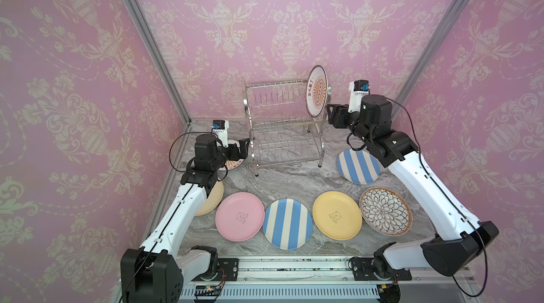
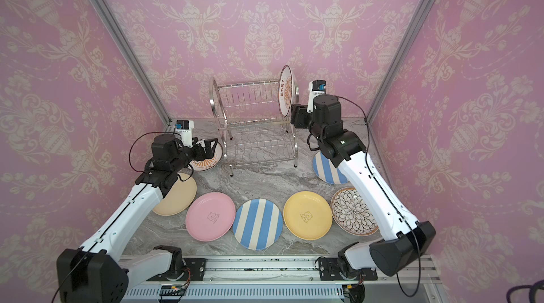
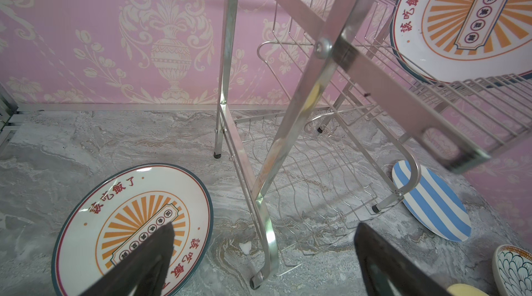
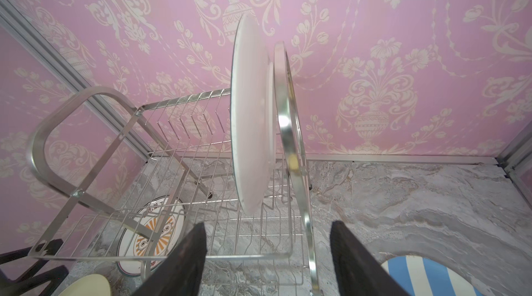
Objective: Load plates into a dish rack
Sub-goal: Pick up the plate from the dish rack.
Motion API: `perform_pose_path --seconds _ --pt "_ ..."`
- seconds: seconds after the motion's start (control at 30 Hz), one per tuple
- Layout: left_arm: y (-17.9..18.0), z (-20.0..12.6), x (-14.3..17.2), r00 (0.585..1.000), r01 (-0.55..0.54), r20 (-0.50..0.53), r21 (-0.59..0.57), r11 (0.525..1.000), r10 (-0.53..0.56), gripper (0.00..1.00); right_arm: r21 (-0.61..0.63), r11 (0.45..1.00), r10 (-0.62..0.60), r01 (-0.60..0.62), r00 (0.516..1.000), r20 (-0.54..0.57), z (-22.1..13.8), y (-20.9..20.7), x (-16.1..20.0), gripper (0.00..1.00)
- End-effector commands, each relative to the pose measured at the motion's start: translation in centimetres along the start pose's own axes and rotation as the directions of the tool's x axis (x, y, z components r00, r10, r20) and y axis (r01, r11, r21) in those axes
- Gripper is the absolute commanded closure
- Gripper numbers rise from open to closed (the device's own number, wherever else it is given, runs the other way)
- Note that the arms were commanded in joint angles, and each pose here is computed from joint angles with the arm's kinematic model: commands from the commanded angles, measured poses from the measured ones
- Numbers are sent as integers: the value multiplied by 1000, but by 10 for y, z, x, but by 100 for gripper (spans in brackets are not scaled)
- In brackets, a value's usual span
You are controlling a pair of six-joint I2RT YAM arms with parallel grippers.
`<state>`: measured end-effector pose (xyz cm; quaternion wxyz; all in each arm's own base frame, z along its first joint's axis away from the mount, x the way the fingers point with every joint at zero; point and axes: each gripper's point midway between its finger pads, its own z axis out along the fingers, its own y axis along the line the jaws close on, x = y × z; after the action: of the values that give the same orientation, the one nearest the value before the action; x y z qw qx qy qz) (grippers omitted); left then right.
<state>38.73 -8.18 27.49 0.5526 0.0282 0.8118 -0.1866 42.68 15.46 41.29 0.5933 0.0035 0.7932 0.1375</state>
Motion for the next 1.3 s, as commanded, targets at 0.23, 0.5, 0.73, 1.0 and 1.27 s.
perform_pose_path --seconds 0.23,0.5,0.73,1.0,1.27 --pt "4 3 -7 999 52 6 86 995 -53 1 175 970 -167 168 986 -18 55 10 -13 37" --pt "16 12 -12 999 52 1 86 995 -52 1 257 934 -244 248 969 -47 66 14 -15 58" --pt "16 21 -14 998 55 -14 114 992 -53 1 332 895 -277 297 955 -106 70 4 -11 60" --pt "15 24 -15 998 62 -11 126 990 -61 1 325 910 -247 256 967 -69 66 4 -18 54" --pt "16 23 -14 999 47 -13 124 991 -46 1 256 945 -198 204 979 -49 76 19 -14 72"
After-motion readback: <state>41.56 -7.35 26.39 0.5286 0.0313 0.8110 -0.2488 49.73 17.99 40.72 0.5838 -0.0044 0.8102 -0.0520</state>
